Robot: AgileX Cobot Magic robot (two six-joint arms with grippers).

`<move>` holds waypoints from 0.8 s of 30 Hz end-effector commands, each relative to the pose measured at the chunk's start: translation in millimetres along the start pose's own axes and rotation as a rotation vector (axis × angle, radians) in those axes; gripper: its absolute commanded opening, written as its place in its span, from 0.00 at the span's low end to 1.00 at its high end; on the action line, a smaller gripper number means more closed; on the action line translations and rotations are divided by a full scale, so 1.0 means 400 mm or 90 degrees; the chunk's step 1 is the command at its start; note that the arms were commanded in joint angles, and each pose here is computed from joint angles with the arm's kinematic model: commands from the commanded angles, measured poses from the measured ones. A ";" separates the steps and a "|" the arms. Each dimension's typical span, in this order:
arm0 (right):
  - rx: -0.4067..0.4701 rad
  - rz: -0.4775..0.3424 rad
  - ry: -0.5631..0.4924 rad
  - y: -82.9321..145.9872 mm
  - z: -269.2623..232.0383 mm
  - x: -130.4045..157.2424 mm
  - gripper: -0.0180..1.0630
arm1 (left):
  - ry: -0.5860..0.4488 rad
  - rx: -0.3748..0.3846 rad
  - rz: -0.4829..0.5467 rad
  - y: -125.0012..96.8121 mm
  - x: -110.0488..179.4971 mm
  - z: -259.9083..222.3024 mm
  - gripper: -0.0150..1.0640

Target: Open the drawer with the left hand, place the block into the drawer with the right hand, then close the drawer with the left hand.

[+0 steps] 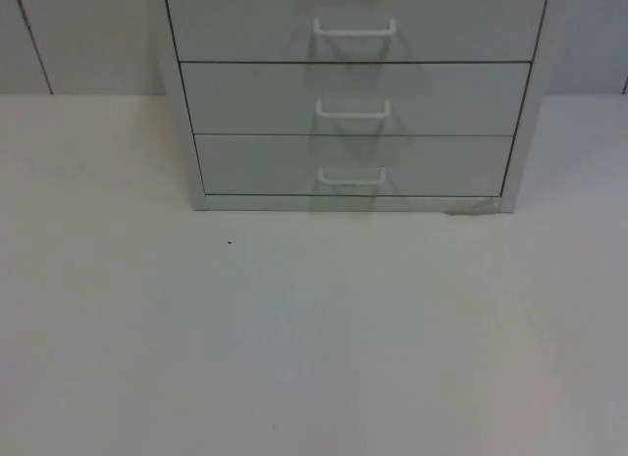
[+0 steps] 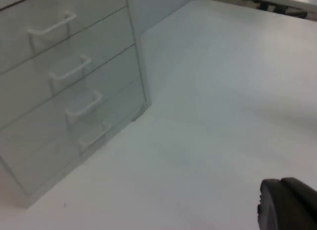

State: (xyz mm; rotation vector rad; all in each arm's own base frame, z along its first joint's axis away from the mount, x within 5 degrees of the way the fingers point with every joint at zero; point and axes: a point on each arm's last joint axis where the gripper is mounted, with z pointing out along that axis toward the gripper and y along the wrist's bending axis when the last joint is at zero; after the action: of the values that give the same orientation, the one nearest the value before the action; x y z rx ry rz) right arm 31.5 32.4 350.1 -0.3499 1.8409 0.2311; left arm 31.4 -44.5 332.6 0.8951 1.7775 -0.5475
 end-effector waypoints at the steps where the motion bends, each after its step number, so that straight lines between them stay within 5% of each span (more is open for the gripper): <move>1: -0.011 -0.016 0.002 0.011 -0.016 0.011 0.77 | 0.024 -0.024 -0.020 0.004 0.034 -0.017 0.01; 13: -0.021 -0.017 0.000 0.047 -0.081 0.061 0.77 | 0.019 -0.076 -0.066 0.001 0.152 -0.101 0.01; 24: 0.120 0.017 0.102 0.017 -0.116 0.152 0.77 | 0.084 -0.103 -0.072 0.008 0.185 -0.100 0.01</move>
State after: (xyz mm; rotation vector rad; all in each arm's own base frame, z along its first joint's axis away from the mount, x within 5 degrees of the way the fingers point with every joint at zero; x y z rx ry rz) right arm -30.3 21.5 313.6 -0.2550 1.9470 0.0932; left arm -4.5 6.2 283.5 0.7354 1.9305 -0.4641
